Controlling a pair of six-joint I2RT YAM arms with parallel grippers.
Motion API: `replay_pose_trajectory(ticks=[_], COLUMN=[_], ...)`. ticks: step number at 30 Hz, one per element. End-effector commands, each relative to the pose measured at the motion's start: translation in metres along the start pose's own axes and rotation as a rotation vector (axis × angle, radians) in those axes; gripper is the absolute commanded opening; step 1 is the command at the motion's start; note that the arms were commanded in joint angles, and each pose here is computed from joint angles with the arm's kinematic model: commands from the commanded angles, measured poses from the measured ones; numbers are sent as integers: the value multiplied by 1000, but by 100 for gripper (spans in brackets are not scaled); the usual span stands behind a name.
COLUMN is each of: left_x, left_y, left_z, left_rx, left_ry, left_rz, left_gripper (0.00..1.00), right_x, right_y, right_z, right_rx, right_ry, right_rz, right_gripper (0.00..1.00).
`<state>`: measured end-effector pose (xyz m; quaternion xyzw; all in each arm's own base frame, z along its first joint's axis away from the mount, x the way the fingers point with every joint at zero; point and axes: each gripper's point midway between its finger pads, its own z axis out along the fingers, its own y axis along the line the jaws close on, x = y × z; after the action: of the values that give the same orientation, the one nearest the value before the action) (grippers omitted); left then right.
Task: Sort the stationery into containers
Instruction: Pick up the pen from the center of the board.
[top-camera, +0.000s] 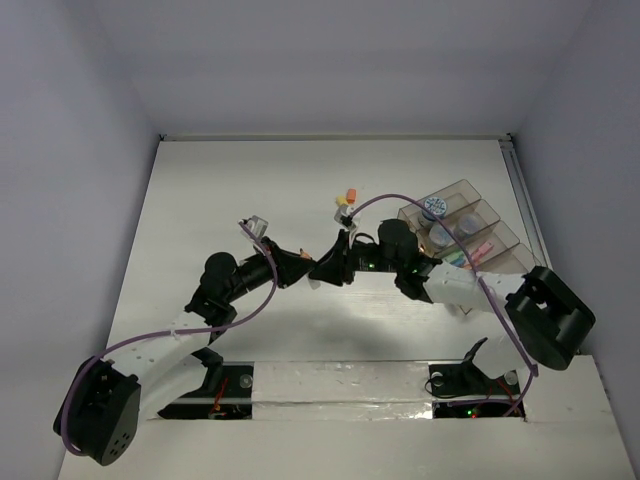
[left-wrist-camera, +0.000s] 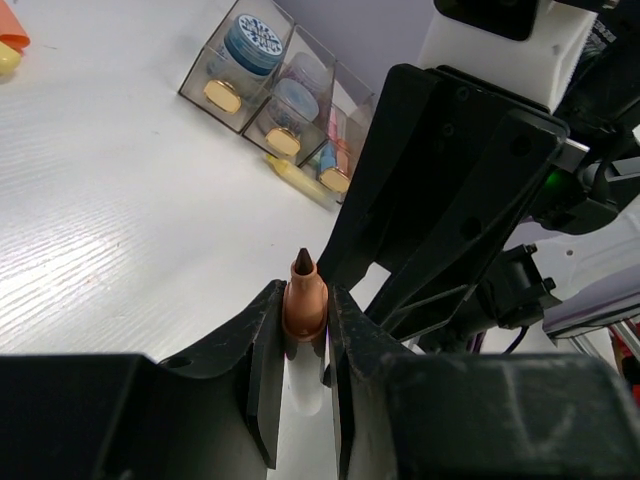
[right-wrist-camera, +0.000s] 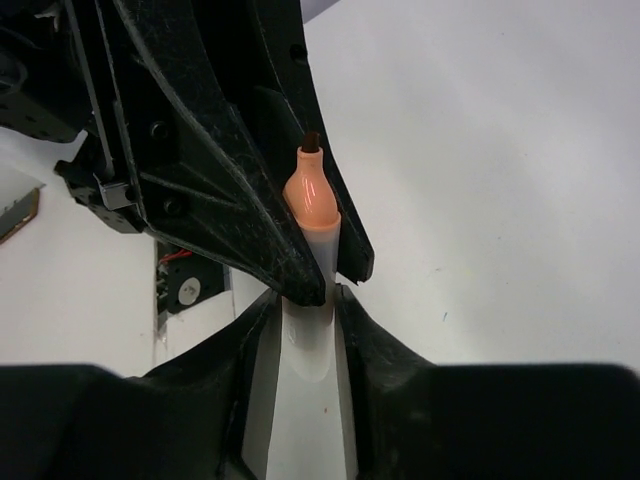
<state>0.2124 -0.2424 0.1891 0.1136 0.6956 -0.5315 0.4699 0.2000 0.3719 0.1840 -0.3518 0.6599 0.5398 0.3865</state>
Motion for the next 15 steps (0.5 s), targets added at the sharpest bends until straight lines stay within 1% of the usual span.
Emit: replay_pose_trajectory(ticks=[1, 4, 6, 9, 10, 11, 13, 14, 15], left_x=[-27, -27, -29, -30, -32, -33, -36, -36, -38], left_y=[-43, -46, -47, -46, -44, -44, -41, -39, -38], left_z=[1, 0, 0, -1, -1, -2, -3, -4, -5], left_rx=[166, 177, 177, 170, 152, 145, 125, 114, 103], left_ry=[-64, -65, -70, -76, -90, -96, -116, -117, -132], left_rz=[41, 42, 42, 31, 27, 25, 22, 18, 18], left_gripper=[0, 0, 0, 1, 8, 26, 43, 58, 63], right_x=[-11, -13, -16, -18, -19, -23, -28, -31, -33], right_y=[28, 36, 37, 40, 40, 37, 31, 31, 24], right_z=[4, 2, 0, -1, -1, -3, -4, -4, -4], right_rx=[-147, -183, -202, -210, -210, -204, -178, -172, -148], right_ry=[-43, -54, -61, -77, -86, -109, -139, -156, -169], right_rz=[-28, -21, -18, -7, -6, -7, 20, 23, 43], right_gripper=[29, 23, 13, 6, 3, 1, 0, 0, 0])
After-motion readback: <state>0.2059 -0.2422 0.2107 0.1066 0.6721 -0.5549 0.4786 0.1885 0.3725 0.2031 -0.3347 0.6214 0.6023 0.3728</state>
